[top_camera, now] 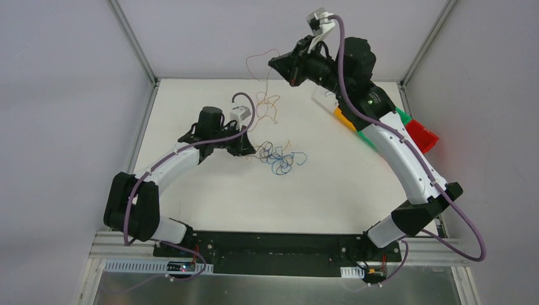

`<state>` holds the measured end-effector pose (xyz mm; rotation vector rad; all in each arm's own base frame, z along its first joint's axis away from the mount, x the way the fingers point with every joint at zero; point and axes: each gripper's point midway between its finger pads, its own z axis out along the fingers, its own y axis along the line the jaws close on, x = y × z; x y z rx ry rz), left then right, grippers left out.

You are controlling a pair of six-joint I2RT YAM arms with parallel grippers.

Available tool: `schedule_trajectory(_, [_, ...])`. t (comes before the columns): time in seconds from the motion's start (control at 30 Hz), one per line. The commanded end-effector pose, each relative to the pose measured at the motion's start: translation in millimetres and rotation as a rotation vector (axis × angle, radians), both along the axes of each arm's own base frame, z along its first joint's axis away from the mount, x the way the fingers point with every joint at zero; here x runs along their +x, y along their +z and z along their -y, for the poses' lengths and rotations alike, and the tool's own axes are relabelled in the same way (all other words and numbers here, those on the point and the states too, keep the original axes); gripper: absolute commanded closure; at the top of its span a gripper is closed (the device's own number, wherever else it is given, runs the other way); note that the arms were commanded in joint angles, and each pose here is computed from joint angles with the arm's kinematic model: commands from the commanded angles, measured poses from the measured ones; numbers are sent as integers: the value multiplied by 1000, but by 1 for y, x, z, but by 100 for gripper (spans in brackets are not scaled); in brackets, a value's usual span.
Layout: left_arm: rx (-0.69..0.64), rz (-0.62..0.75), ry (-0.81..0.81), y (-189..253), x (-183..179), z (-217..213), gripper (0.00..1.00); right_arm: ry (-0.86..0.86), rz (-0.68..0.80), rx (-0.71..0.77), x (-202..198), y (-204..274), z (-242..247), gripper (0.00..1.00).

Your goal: Untangle the cables

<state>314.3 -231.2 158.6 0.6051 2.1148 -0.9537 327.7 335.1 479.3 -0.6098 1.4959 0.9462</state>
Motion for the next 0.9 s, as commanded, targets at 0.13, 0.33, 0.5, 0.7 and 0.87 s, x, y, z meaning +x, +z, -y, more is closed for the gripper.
schedule_trajectory(0.13, [97, -96, 77, -48, -9, -62, 100, -120, 63, 110, 22, 61, 37, 100])
schedule_trajectory(0.33, [196, -147, 146, -65, -13, -118, 100, -191, 93, 130, 34, 78, 62, 100])
schedule_trajectory(0.5, [297, -190, 159, -85, -26, -161, 100, -274, 137, 150, 50, 98, 90, 100])
schedule_trajectory(0.7, [374, -266, 202, -103, -33, -203, 100, -373, 152, 127, 69, 100, 129, 100])
schedule_trajectory(0.87, [332, -299, 223, -98, -26, -202, 100, -445, 116, 68, 84, 70, 160, 100])
